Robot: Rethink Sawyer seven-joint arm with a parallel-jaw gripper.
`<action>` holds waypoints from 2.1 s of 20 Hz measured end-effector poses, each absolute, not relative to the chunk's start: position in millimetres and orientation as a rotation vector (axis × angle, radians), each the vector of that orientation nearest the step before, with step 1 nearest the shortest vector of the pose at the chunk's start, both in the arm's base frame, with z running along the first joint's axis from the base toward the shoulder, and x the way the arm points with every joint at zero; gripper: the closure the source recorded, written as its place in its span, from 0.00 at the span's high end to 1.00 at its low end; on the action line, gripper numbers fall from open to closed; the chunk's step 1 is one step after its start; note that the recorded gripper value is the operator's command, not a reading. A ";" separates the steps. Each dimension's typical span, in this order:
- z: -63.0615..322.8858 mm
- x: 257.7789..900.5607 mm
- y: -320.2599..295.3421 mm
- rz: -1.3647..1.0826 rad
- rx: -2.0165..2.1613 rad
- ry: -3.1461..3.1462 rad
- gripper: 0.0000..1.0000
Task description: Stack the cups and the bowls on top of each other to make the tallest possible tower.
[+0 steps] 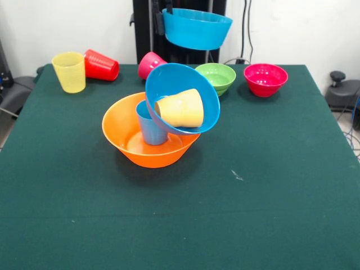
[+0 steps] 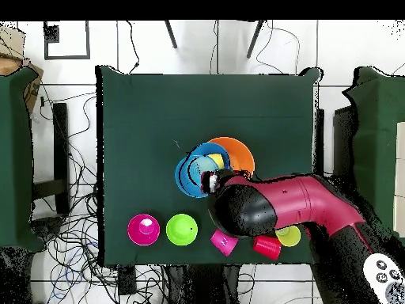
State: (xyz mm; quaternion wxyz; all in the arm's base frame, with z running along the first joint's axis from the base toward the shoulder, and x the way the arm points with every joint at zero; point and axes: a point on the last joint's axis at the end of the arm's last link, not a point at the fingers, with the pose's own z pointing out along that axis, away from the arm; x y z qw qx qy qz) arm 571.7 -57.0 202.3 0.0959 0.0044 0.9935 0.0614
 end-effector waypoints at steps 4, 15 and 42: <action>205.7 570.7 -55.4 0.188 -0.008 2.963 0.00; 203.7 566.5 -59.3 0.214 -0.008 3.002 0.00; 191.0 577.8 -54.6 0.341 -0.011 3.041 0.00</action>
